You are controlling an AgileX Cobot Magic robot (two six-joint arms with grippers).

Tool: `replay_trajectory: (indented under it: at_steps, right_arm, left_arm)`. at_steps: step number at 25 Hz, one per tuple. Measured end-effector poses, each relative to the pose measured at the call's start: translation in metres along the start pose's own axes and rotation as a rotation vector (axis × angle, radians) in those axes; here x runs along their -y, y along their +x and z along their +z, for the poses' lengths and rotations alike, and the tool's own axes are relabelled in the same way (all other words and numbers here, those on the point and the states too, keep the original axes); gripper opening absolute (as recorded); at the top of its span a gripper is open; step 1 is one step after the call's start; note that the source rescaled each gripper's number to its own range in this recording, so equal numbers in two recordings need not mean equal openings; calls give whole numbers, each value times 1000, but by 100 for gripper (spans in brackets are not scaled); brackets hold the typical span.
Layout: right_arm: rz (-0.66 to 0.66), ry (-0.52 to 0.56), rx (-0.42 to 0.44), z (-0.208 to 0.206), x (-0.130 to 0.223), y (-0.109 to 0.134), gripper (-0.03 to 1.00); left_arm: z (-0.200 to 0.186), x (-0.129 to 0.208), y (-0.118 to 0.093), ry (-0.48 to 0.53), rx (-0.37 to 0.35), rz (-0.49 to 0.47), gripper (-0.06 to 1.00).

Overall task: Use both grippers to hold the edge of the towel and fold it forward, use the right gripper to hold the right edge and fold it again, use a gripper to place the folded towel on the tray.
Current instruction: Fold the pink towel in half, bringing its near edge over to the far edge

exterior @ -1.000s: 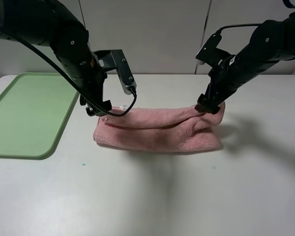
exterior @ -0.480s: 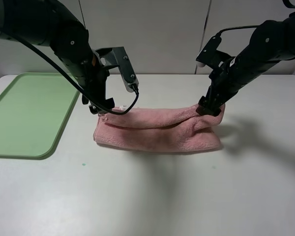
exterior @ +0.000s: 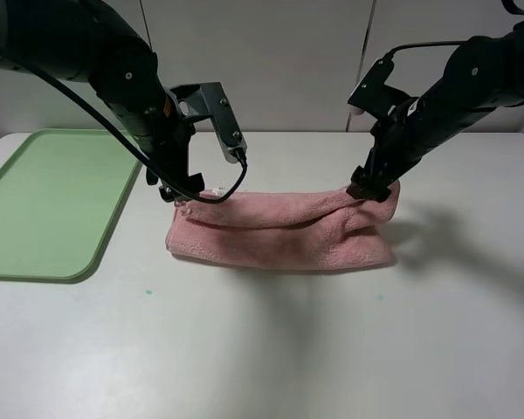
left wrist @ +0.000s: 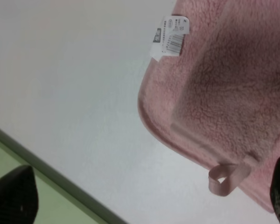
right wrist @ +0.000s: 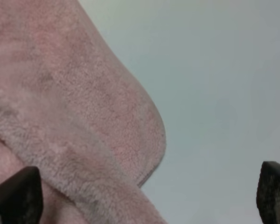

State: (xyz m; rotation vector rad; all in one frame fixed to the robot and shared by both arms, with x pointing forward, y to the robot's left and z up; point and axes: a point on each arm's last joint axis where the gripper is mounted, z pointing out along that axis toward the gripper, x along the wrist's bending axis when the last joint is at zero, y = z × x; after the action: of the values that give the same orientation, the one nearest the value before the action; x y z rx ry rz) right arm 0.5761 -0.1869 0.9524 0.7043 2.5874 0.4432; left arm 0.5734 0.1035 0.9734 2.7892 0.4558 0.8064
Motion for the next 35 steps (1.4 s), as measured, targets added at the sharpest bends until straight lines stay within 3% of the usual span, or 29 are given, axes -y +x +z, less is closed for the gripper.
replay_trajectory:
  at_steps: [10, 13, 24, 35]
  right_arm:
    - [80, -13, -11, 0, -1, 1, 100]
    - [87, -13, -13, 0, -1, 1, 100]
    - [88, 37, -66, 0, 3, 6, 100]
    - [102, 85, -127, -1, 7, 12, 100]
  left_arm:
    - [0, 3, -1, 34, 11, -2, 100]
    - [-9, 5, 1, 54, 8, -60, 100]
    - [-101, 14, 22, -19, -60, -301, 100]
    - [-170, 43, 13, -104, -72, -460, 100]
